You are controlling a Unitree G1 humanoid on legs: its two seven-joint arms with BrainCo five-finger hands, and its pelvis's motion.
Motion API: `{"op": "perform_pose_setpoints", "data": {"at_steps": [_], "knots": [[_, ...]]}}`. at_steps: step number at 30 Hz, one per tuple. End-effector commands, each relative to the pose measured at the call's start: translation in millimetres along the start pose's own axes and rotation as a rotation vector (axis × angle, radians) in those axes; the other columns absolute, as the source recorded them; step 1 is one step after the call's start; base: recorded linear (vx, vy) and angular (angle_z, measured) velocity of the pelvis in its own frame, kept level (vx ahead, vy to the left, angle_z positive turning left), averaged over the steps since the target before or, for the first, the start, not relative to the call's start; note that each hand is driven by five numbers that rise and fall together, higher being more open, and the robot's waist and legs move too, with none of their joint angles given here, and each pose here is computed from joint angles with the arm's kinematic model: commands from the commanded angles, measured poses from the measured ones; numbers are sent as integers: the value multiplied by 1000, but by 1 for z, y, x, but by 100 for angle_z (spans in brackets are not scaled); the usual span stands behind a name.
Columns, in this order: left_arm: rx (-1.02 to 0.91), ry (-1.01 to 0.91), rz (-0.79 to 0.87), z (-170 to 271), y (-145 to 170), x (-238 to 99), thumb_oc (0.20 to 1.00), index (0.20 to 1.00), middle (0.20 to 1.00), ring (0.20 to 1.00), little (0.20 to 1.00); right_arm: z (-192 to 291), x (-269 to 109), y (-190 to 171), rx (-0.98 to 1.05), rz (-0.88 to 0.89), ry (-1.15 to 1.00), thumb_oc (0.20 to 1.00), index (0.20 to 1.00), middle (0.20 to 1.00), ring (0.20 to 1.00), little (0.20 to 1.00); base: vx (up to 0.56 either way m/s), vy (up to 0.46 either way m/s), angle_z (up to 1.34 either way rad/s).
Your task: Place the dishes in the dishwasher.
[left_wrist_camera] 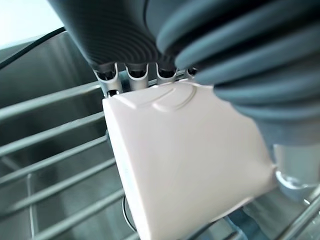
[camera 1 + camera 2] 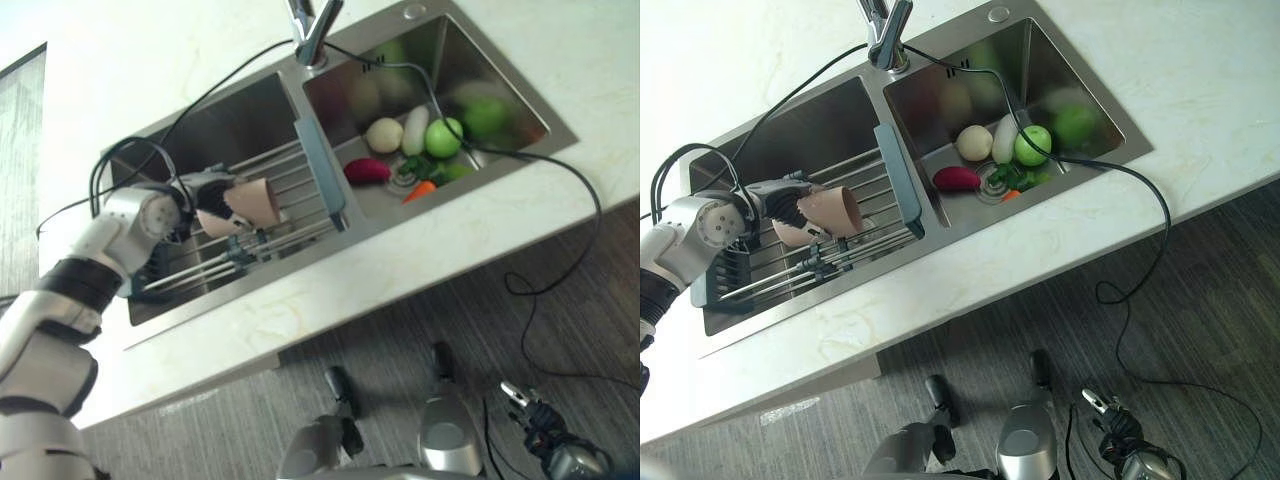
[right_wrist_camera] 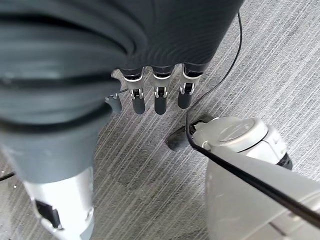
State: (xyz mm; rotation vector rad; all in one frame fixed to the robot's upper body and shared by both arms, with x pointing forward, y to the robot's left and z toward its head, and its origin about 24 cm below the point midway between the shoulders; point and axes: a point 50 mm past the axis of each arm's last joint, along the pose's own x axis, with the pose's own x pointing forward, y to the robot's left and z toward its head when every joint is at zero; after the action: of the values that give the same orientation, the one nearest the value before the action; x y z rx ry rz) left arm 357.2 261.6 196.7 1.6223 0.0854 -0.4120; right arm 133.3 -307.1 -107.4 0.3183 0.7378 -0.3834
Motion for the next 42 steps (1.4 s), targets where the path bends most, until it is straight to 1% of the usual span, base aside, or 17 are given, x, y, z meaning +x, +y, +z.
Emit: {"op": "perform_pose_setpoints", "data": {"at_steps": [1, 6, 7, 9, 10, 12, 13, 19, 23, 26, 27, 29, 31, 35, 37, 40, 42], "knots": [[32, 30, -111, -10, -19, -3, 200, 200, 200, 200, 200, 18, 2, -1, 35, 4, -76, 1000, 1000, 1000, 1000, 1000, 0, 0, 0], [97, 75, -93, -16, -15, -5, 200, 200, 200, 200, 200, 16, 2, -2, 27, 8, -70, 1000, 1000, 1000, 1000, 1000, -23, -28, 0], [96, 89, -76, -17, -15, -5, 200, 200, 200, 200, 200, 15, 2, -2, 29, 7, -70, 1000, 1000, 1000, 1000, 1000, -32, -54, 2], [29, 125, 3, -21, -12, -5, 200, 200, 200, 200, 200, 13, 2, -1, 35, 7, -69, 1000, 1000, 1000, 1000, 1000, -28, -56, 1], [-56, 154, 133, -25, -6, -6, 200, 200, 200, 200, 200, 10, 1, -2, 40, 4, -63, 1000, 1000, 1000, 1000, 1000, -26, -50, 1], [-133, 167, 264, -28, -2, -9, 200, 200, 200, 200, 200, 6, 0, -2, 40, 1, -53, 1000, 1000, 1000, 1000, 1000, -12, -19, 1], [-197, 145, 415, -27, -1, -12, 200, 200, 200, 200, 200, -2, -1, 1, 40, -4, -39, 1000, 1000, 1000, 1000, 1000, 0, 0, 0], [-201, -9, 764, -10, 0, -31, 200, 200, 200, 200, 200, -27, -7, 6, 45, -29, 9, 1000, 1000, 1000, 1000, 1000, 1, -8, 2], [-175, -46, 954, -4, 4, -50, 200, 200, 200, 200, 200, -43, -11, 7, 38, -47, 47, 1000, 1000, 1000, 1000, 1000, 23, -1, 12], [-110, -51, 986, -1, 4, -59, 200, 200, 200, 200, 200, -52, -14, 5, 18, -63, 80, 1000, 1000, 1000, 1000, 1000, 39, -1, 8], [-88, -64, 1026, 1, 7, -65, 200, 200, 200, 200, 200, -56, -16, 3, 11, -78, 95, 1000, 1000, 1000, 1000, 1000, 49, -20, 3], [-48, -84, 1080, 7, 16, -75, 200, 200, 200, 200, 200, -63, -19, -2, 12, -106, 121, 1000, 1000, 1000, 1000, 1000, 46, -48, 7], [16, -88, 1210, 11, 34, -96, 200, 200, 200, 200, 200, -76, -27, -12, -4, -145, 181, 1000, 1000, 1000, 1000, 1000, 49, -126, 21], [68, -58, 1289, 8, 42, -115, 200, 200, 200, 200, 200, -84, -31, -17, -36, -151, 224, 1000, 1000, 1000, 1000, 1000, 19, -114, 18], [80, 18, 1319, 1, 44, -131, 200, 200, 200, 200, 200, -88, -33, -18, -83, -135, 251, 1000, 1000, 1000, 1000, 1000, 37, -188, 20], [61, 125, 1325, -14, 38, -145, 200, 200, 200, 200, 200, -85, -31, -17, -138, -108, 264, 1000, 1000, 1000, 1000, 1000, 9, -181, 33], [94, 212, 1353, -27, 30, -161, 200, 200, 200, 200, 200, -80, -28, -15, -192, -71, 268, 1000, 1000, 1000, 1000, 1000, 2, -203, 43]]}}
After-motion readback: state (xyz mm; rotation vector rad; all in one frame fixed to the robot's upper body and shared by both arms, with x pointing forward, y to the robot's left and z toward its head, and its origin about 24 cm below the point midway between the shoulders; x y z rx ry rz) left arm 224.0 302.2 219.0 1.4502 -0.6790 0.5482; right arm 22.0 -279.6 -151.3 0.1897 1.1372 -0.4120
